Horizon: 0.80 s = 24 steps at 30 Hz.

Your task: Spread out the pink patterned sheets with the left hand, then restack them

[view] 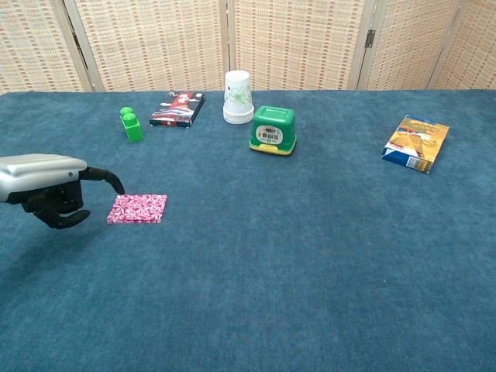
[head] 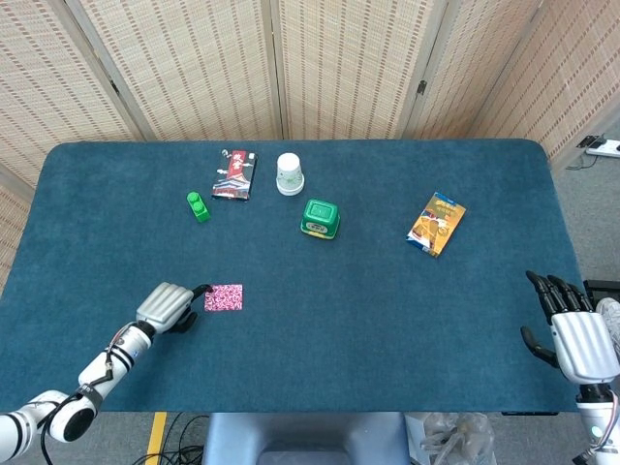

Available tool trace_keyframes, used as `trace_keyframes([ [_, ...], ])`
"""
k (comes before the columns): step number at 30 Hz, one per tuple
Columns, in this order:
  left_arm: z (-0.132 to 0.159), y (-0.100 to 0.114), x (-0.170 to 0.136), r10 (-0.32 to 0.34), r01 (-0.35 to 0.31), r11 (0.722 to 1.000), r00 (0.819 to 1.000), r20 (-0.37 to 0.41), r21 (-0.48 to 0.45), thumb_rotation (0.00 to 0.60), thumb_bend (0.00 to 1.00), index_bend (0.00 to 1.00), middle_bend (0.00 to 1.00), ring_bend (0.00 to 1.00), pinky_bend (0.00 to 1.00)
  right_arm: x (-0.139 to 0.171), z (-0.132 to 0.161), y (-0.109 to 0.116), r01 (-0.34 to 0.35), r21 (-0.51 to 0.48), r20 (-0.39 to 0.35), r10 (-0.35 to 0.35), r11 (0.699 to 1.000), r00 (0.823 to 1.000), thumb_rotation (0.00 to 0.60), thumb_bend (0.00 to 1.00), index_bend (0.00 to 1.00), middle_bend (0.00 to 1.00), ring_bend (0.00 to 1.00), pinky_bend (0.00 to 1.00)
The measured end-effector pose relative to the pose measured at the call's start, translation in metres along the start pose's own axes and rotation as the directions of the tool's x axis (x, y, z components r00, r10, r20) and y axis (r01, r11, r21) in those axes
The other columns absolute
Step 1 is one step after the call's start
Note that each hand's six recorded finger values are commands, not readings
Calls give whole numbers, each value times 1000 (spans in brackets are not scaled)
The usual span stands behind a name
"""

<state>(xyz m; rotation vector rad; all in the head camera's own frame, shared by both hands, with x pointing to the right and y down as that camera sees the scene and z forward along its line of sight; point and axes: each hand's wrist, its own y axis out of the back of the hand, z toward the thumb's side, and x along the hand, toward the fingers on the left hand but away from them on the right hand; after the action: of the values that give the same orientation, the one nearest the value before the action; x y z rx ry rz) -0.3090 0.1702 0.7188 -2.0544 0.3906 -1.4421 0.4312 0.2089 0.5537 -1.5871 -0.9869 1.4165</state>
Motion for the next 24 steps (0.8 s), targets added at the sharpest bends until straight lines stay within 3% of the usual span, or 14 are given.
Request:
trace_keyframes([
  [9, -5, -2, 12, -9, 9, 1000, 999, -31, -7, 600, 563, 216, 964, 922, 1000, 0, -2, 0, -2, 0, 9, 2, 1000, 1000, 600, 383, 36, 204, 131, 177],
  [24, 6, -12, 9, -62, 62, 997, 998, -3, 36, 600, 563, 234, 969, 926, 1000, -1, -5, 0, -4, 1, 18, 4, 1000, 1000, 600, 383, 36, 207, 131, 177],
])
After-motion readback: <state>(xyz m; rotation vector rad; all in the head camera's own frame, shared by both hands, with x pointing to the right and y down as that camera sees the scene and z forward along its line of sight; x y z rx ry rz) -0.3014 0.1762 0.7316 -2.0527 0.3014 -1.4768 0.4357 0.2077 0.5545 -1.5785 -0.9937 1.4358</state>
